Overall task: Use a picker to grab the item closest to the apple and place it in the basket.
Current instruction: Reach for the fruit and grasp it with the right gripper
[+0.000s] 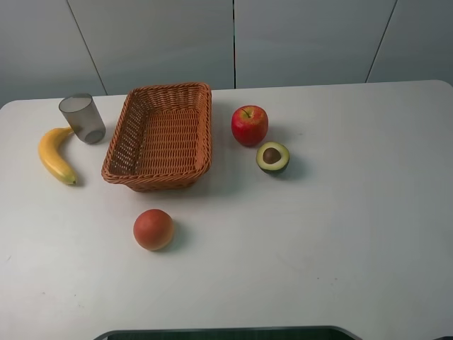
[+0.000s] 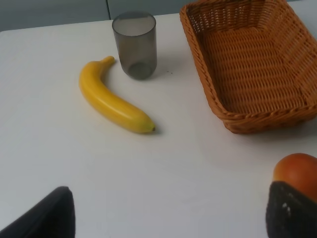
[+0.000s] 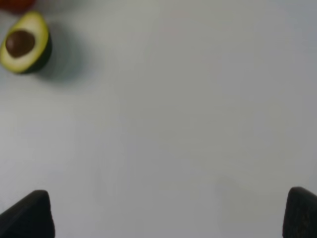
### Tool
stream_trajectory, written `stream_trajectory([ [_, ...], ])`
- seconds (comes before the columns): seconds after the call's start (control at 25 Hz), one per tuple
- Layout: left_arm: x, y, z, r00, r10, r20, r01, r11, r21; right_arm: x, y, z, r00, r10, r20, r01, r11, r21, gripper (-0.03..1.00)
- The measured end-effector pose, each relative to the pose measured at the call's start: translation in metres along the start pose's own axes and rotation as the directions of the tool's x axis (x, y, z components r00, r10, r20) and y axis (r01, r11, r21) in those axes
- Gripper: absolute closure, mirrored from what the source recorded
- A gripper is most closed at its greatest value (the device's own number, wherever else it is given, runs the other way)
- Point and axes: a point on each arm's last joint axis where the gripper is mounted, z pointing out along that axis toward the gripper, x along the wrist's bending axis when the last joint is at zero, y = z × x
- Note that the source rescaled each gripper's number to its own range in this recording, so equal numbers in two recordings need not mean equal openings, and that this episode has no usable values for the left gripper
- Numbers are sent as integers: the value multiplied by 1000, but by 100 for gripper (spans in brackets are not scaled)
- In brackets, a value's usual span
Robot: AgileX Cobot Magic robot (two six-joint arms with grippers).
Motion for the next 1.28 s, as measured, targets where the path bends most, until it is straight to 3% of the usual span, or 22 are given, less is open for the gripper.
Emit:
stream_trajectory([
  [0.28,0,0,0,1000,0,0,0,1000,0,30,62,74,984,-159,-75,170,972,165,-3],
  [0.64,0,0,0,1000,6,0,-6,1000,0,92,102,174,974,-155,-165,201,927,316,-3],
  [1.04,0,0,0,1000,4,0,-4,1000,0,140,103,230,988,-59,-141,108,921,373,-3],
  [1.28,0,0,0,1000,4,0,-4,1000,0,146,108,247,996,-41,-75,65,937,344,-3],
])
